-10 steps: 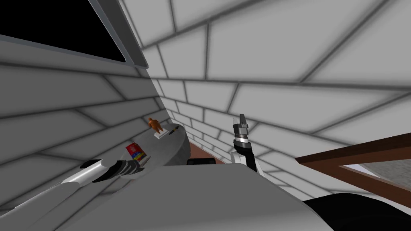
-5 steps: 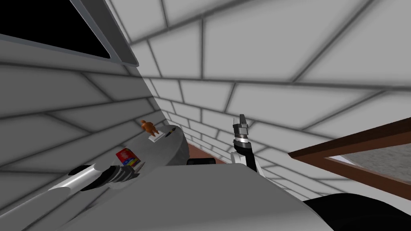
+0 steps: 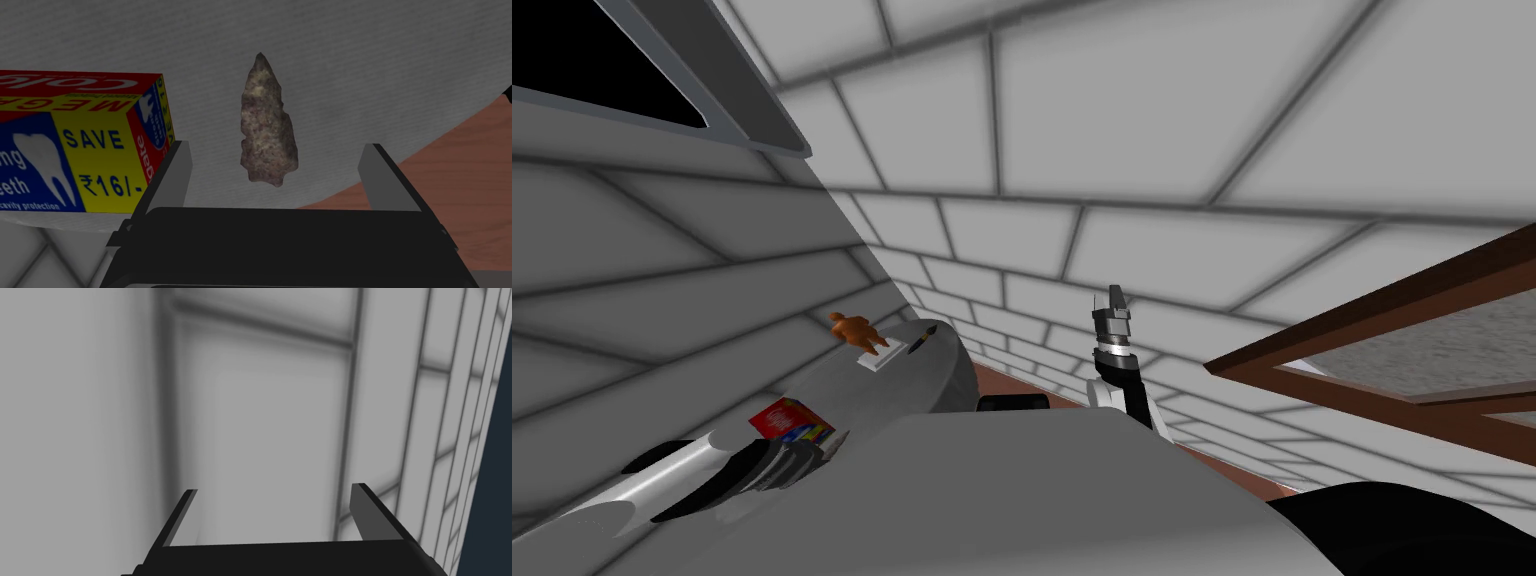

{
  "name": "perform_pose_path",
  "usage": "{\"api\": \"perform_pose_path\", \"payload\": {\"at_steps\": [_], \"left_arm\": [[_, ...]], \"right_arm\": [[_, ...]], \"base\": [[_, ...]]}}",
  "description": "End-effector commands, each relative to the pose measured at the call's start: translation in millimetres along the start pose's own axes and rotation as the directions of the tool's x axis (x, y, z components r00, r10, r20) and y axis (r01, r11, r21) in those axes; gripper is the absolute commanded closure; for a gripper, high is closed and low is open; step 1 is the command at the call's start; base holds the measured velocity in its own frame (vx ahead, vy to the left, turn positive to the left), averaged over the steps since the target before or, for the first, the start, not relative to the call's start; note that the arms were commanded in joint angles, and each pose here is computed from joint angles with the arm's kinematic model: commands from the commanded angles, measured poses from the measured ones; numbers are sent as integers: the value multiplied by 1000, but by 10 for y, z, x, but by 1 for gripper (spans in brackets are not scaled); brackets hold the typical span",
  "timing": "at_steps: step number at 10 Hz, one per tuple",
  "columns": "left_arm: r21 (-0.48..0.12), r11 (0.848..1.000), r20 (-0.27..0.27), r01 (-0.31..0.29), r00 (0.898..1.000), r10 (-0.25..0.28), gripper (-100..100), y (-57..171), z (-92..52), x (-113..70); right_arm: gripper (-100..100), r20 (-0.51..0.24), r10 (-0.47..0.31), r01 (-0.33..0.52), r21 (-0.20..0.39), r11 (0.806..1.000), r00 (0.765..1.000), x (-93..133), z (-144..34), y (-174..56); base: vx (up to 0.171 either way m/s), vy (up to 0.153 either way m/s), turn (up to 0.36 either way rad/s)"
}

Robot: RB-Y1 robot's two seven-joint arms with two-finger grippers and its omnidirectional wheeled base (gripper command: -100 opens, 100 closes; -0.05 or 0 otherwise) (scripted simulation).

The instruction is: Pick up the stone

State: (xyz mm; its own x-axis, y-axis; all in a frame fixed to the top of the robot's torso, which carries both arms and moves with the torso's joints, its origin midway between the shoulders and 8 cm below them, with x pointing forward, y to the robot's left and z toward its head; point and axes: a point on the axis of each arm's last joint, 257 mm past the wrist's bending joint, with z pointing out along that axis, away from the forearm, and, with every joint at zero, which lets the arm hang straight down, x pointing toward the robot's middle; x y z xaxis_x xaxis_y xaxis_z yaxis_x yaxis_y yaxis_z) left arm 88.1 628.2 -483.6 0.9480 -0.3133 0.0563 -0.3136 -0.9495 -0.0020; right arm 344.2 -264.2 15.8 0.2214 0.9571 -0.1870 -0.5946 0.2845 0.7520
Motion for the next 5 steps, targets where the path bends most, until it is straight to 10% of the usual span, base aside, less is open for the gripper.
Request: {"api": "perform_pose_path", "payload": {"at_steps": [1, 3, 4, 5], "left_arm": [[-3, 1000, 10, 13, 1000, -13, -100, -6, 8, -70], [-6, 1000, 21, 23, 1000, -23, -100, 24, 30, -149], [-6, 1000, 22, 24, 999, -24, 0, 26, 32, -159], [8, 1000, 30, 14, 999, -14, -100, -31, 34, -214]], "right_arm": [[0, 0, 0, 0, 0, 1000, 1000, 0, 0, 0], [0, 0, 0, 0, 0, 1000, 1000, 0, 0, 0], [0, 0, 0, 0, 0, 1000, 1000, 0, 0, 0], [0, 0, 0, 0, 0, 1000, 1000, 0, 0, 0]], "base": [[24, 2, -23], [17, -2, -75], [0, 0, 0], [2, -1, -58]]}}
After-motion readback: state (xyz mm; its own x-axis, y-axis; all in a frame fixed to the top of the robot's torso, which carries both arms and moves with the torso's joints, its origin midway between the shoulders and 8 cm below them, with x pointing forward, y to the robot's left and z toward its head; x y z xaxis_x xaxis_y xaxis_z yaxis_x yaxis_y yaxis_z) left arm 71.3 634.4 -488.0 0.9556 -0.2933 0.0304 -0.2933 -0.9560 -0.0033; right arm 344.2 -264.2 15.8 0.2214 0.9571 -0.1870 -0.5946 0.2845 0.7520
